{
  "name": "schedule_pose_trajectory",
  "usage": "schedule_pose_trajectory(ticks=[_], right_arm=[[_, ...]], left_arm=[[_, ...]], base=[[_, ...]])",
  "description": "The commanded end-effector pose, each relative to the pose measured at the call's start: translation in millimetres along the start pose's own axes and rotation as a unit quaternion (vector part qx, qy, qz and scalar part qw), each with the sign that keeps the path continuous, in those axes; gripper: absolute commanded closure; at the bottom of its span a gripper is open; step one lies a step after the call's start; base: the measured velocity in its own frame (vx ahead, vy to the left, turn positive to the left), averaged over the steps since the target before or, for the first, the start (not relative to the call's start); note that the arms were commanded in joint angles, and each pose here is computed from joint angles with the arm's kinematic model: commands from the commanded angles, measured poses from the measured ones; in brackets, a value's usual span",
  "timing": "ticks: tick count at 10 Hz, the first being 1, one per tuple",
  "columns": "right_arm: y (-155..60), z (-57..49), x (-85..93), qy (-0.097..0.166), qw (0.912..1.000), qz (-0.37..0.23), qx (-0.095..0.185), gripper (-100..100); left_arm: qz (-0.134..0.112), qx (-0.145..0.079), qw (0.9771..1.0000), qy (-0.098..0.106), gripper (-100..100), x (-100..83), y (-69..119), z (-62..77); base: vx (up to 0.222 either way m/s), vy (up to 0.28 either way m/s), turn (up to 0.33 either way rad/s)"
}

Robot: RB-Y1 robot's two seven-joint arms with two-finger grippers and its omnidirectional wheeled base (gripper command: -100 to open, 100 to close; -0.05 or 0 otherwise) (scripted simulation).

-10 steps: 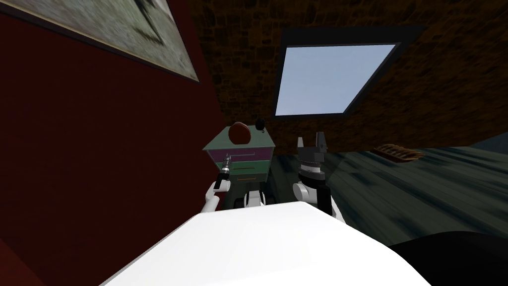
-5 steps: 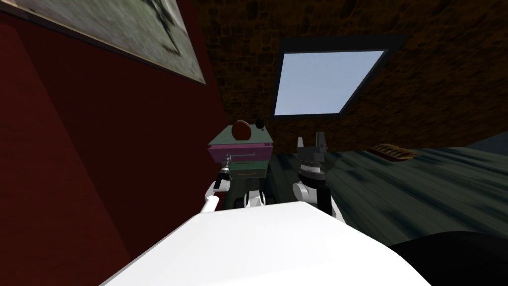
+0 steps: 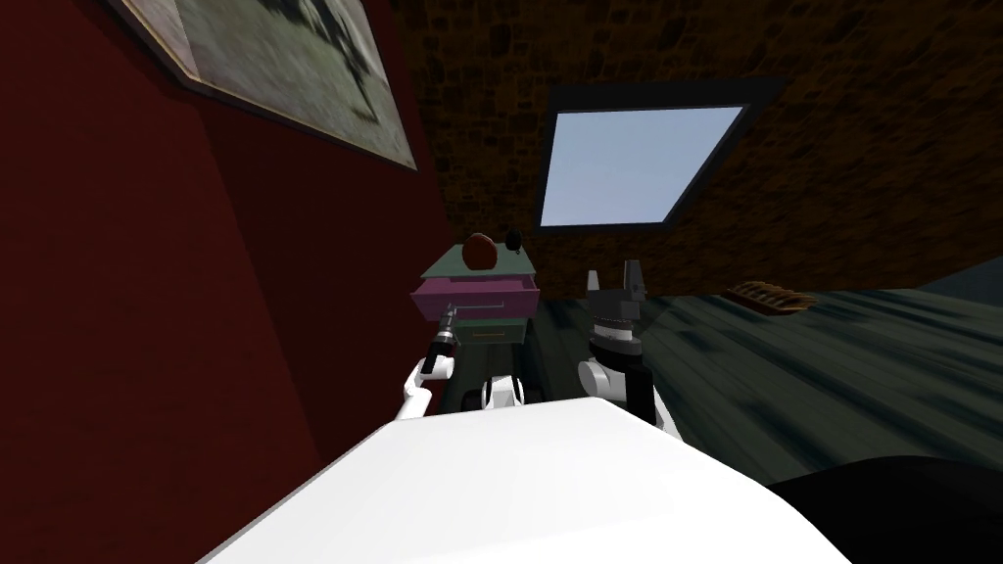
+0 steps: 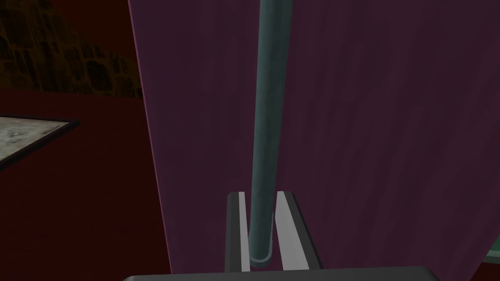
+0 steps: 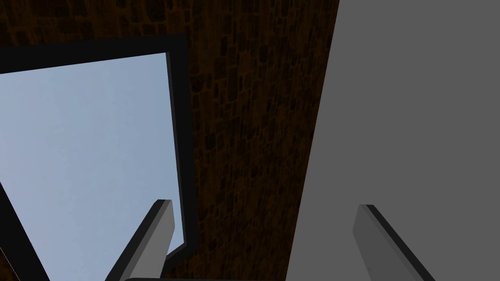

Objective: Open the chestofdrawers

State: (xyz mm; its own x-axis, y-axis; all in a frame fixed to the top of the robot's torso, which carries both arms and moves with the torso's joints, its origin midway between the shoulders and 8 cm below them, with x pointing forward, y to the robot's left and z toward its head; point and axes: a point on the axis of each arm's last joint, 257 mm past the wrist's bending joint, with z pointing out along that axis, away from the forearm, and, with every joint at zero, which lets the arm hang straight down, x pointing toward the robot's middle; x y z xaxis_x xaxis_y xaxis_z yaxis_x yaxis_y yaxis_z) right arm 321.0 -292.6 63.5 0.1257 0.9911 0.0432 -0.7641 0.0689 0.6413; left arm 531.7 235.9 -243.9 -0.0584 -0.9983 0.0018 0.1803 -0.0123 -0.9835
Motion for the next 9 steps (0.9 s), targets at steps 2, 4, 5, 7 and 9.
schedule_pose_trajectory(ticks=[2,4,5,7,9], right_arm=[[0,0.0,0.0,0.000,1.0000,0.000,0.000,0],[0,0.0,0.0,0.000,1.0000,0.000,0.000,0],[0,0.1,0.0,0.000,1.0000,0.000,0.000,0],[0,0.0,0.0,0.000,1.0000,0.000,0.000,0],[0,0.0,0.0,0.000,1.0000,0.000,0.000,0]], left_arm=[[-0.001,0.011,0.9999,0.005,100,2.0,-10.3,-0.2],[-0.002,0.018,0.9998,0.008,100,3.5,-17.2,-0.5],[-0.002,0.005,1.0000,0.007,-100,3.1,-15.8,8.2],[-0.002,0.005,0.9999,0.009,-100,2.7,-24.8,19.1],[-0.003,0.005,0.9999,0.010,-100,2.5,-34.1,29.7]], base=[[-0.173,-0.003,0.028],[-0.211,0.017,0.028],[-0.135,0.008,0.022],[-0.030,-0.011,0.016],[-0.018,-0.011,0.010]])
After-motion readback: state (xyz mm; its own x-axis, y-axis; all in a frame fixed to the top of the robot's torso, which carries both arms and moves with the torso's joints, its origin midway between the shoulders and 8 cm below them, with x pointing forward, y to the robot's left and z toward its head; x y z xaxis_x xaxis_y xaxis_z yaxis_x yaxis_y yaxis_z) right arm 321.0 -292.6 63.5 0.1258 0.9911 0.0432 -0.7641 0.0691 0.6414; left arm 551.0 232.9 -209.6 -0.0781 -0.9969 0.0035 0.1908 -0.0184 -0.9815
